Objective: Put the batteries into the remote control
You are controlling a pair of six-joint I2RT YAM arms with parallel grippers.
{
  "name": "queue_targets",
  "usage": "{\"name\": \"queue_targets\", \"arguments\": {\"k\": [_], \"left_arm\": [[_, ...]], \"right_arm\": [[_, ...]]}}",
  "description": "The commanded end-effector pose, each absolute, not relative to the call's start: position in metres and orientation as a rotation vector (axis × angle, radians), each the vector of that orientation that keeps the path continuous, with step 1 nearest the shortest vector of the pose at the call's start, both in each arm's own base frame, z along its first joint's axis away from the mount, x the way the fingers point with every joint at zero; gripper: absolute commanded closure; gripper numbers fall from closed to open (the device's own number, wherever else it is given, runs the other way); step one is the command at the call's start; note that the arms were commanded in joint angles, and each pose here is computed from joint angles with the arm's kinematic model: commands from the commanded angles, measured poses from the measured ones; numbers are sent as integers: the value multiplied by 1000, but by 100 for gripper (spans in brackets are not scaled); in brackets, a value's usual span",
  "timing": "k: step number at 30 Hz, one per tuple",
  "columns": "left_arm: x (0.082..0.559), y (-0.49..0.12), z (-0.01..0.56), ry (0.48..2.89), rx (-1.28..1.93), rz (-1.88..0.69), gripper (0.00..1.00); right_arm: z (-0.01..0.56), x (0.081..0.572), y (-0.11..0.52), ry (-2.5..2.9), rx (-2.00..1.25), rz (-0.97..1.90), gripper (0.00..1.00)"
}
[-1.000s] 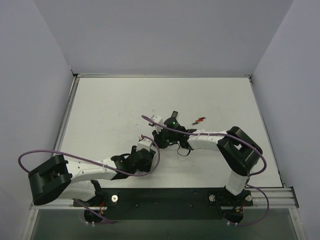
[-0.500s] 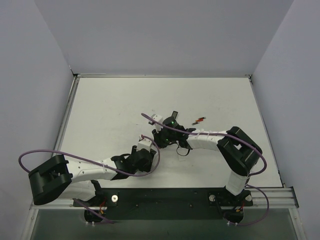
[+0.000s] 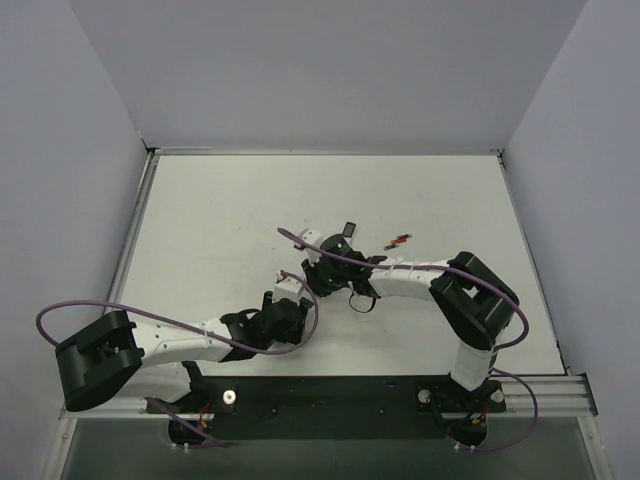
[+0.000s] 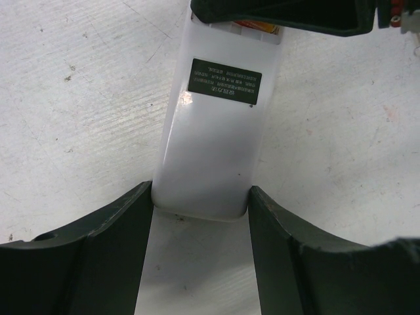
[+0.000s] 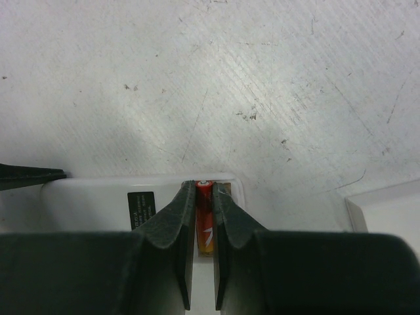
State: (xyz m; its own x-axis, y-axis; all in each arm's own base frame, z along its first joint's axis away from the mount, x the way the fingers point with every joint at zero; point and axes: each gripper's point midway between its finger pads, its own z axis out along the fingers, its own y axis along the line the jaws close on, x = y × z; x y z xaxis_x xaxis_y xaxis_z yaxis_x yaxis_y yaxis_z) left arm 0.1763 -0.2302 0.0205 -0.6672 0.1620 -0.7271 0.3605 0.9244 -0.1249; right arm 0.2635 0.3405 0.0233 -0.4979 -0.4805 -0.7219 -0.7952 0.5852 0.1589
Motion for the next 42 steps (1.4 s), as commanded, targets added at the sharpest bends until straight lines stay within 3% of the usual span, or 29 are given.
{"name": "queue_targets", "arguments": {"k": [1,11,15,19,34,42], "left_arm": [[171,-225,3,2366,323,-334,100],[172,-224,3,2367,299,-337,100],[172,-224,3,2365,303,-340,100],[172,-224,4,2360,300,-345,100],[171,-228,8,2341,320,-389,100],[167,-241,8,2310,418,-463,100]], "right_arm": [[-11,212,327,2403,-1071,675,100],[-25,193,330,2533,-1051,804,100],[-18,190,335,2538,-1005,878,88],[-14,188,337,2543,-978,945,82],[-7,191,332,2556,-922,956,78],[8,199,329,2517,-888,947,81]]}}
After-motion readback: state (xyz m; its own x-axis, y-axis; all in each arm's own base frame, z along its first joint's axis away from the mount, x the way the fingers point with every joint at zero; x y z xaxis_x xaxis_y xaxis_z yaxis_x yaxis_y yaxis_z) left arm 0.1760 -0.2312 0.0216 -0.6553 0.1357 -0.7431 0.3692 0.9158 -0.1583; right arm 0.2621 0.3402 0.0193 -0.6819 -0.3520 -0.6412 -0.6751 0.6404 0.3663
